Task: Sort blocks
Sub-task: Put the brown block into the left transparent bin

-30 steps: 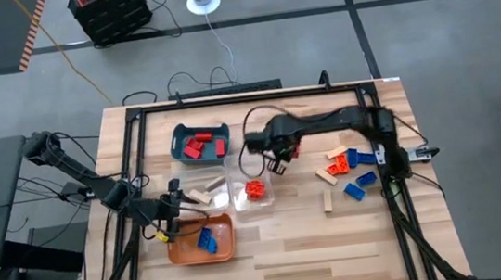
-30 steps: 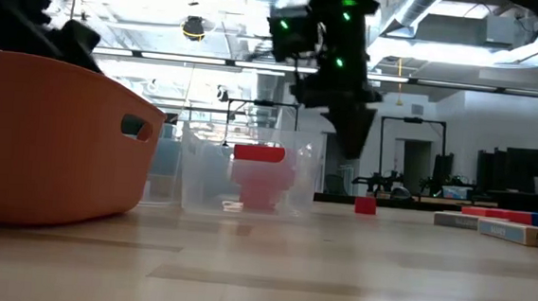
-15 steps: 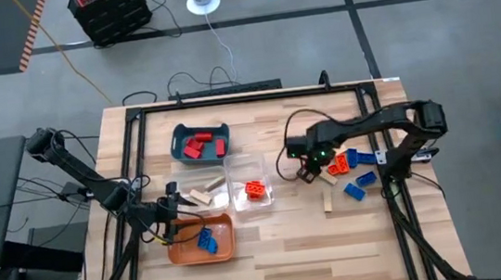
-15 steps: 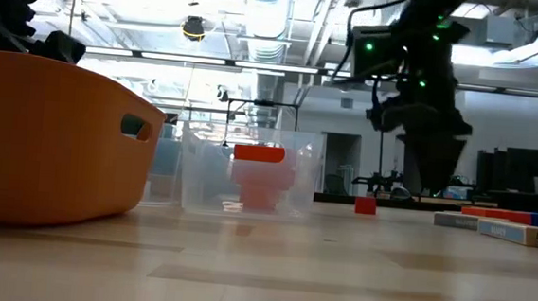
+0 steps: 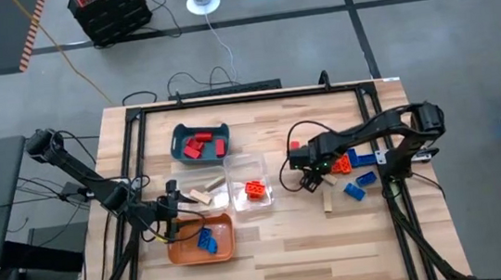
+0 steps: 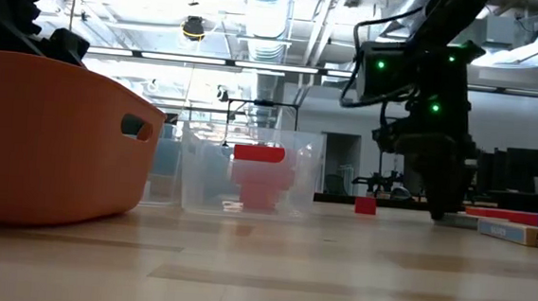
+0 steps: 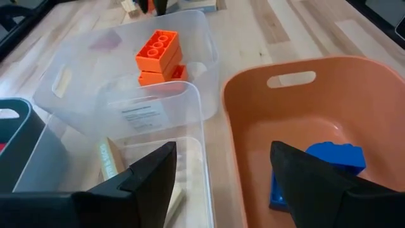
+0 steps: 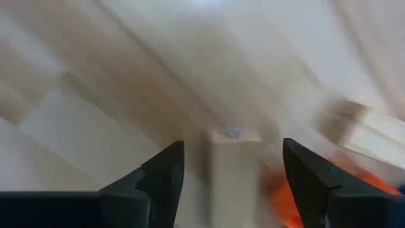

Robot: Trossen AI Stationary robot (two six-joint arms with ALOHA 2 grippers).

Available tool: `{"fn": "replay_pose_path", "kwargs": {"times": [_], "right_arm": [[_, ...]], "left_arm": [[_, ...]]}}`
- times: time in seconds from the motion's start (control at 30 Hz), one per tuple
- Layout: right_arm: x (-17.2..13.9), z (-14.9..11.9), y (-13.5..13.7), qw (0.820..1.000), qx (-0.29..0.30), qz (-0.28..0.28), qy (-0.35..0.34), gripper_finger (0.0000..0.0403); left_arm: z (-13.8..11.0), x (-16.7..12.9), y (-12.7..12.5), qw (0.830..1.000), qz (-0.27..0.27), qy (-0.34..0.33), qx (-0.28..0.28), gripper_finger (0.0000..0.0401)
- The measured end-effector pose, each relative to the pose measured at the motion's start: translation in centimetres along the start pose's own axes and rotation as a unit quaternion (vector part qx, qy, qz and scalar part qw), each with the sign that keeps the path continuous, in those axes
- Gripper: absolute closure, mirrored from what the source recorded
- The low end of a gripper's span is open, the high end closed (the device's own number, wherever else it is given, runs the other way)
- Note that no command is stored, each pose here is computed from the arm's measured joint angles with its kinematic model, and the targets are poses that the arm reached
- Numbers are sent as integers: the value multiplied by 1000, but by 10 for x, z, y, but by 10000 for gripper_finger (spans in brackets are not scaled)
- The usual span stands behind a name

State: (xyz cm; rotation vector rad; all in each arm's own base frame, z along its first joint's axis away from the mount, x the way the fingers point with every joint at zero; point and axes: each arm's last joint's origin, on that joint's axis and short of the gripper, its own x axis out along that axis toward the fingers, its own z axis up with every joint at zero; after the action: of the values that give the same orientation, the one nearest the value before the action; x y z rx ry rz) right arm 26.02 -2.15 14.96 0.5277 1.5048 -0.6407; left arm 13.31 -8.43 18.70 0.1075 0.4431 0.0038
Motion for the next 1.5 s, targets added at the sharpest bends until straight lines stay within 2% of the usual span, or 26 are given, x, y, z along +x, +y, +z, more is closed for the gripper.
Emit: {"fn": "replay_pose_path", "kwargs": {"times": [0.17, 0.5, 0.53, 0.63, 0.77, 0.87, 0.93, 1.07, 1.23, 1.37, 1.43, 1.5], "right_arm": [[9, 2, 1, 1000, -11, -6, 9, 212], [9, 1, 14, 1000, -3, -5, -3, 348], [6, 1, 17, 1000, -5, -3, -15, 358], [-18, 12, 31, 994, -7, 29, -105, 377], [-44, 16, 47, 974, -10, 84, -212, 383], [-61, 14, 65, 942, -11, 105, -319, 381], [-72, 13, 77, 915, -16, 115, -387, 379], [-84, 9, 92, 873, -35, 109, -473, 379], [-106, 9, 106, 806, -59, 93, -582, 380], [-114, 23, 125, 724, -119, 146, -664, 380], [-108, 36, 132, 676, -147, 205, -692, 380], [-95, 49, 137, 647, -170, 248, -701, 380]], "left_arm": [[0, 0, 0, 1000, 0, 1, 2, 151], [-2, 0, 1, 1000, 6, 8, 7, 151], [-2, 0, 1, 1000, 6, 7, 6, 151], [-2, 0, 0, 1000, 6, 7, 7, 151], [-2, -1, -2, 1000, -1, 5, 14, 151], [-2, -3, -3, 1000, -7, 3, 16, 151], [0, -4, -2, 1000, -8, -1, 13, 151], [8, -3, 3, 1000, 21, -17, 2, 151], [13, 2, 14, 998, 60, -21, -10, 151], [22, 8, 27, 995, 88, -46, -8, 151], [28, 12, 33, 995, 76, -65, -7, 151], [33, 15, 40, 995, 50, -81, -15, 151]]}}
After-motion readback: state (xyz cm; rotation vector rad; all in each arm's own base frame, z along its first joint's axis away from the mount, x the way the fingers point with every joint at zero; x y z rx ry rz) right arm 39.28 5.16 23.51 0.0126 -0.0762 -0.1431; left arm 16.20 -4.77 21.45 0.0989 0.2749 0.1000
